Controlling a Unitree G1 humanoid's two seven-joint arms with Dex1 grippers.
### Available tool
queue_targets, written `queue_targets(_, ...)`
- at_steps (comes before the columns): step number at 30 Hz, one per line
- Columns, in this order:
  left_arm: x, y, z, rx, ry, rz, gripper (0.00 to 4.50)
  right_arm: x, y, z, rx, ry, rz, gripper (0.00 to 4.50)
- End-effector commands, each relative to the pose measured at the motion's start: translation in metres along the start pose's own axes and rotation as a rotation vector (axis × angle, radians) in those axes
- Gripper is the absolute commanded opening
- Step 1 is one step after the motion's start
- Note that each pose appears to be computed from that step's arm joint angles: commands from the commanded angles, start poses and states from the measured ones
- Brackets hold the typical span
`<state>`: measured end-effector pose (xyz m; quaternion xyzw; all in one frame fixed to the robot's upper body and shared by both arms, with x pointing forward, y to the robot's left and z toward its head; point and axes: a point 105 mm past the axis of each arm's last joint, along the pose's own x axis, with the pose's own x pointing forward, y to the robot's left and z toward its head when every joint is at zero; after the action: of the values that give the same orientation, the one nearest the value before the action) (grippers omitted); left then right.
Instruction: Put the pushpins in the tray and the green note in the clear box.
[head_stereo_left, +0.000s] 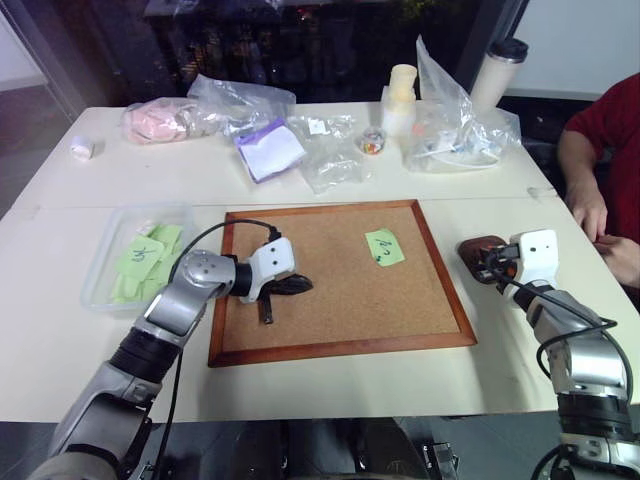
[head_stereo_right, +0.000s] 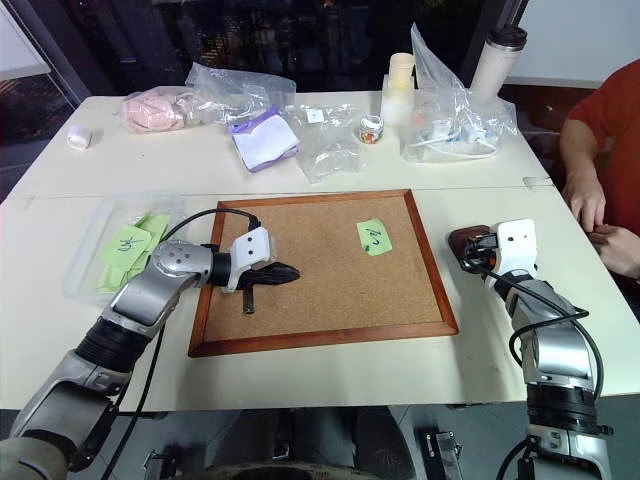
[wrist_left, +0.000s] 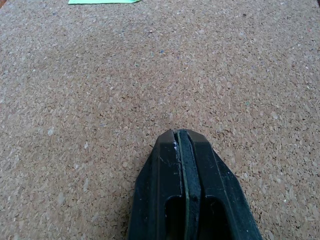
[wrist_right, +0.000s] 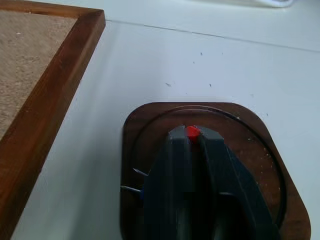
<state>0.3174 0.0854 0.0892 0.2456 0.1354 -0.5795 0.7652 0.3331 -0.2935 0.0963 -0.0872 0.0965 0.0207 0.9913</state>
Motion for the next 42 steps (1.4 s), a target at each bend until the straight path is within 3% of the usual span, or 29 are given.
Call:
queue_targets(1,0.006,-0.015,-0.031,-0.069,0.096,-0.051,0.00,-0.001,-0.009,0.015,-0.018,-0.056,-0.025,2.37)
queue_targets(4,0.006,-0.015,-0.031,-0.070,0.096,-0.049,0.00,-0.002,-0.010,0.018,-0.014,-0.070,-0.032,3.85)
queue_targets(6,0.007,-0.015,-0.031,-0.070,0.095,-0.049,0.00,-0.002,-0.010,0.019,-0.010,-0.077,-0.035,4.44)
queue_targets(9,0.007,-0.015,-0.031,-0.069,0.094,-0.050,0.00,-0.004,-0.012,0.028,0.000,-0.122,-0.048,4.44)
queue_targets(13,0.007,-0.014,-0.031,-0.066,0.095,-0.046,0.00,-0.007,-0.004,0.060,0.002,-0.239,-0.016,4.44)
queue_targets(17,0.007,-0.013,-0.031,-0.062,0.096,-0.044,0.00,-0.015,0.068,0.084,0.021,-0.284,0.327,4.44)
queue_targets(21,0.007,-0.013,-0.031,-0.062,0.095,-0.044,0.00,-0.018,0.127,0.071,0.023,-0.238,0.522,4.44)
queue_targets(24,0.007,-0.013,-0.031,-0.064,0.095,-0.044,0.00,-0.016,0.151,0.061,0.009,-0.215,0.583,4.44)
queue_targets(30,0.006,-0.016,-0.033,-0.070,0.098,-0.040,0.00,-0.014,0.168,0.044,0.014,-0.172,0.642,4.44)
queue_targets(42,0.007,-0.017,-0.033,-0.069,0.102,-0.036,0.00,0.001,0.166,0.021,0.012,-0.083,0.645,4.44)
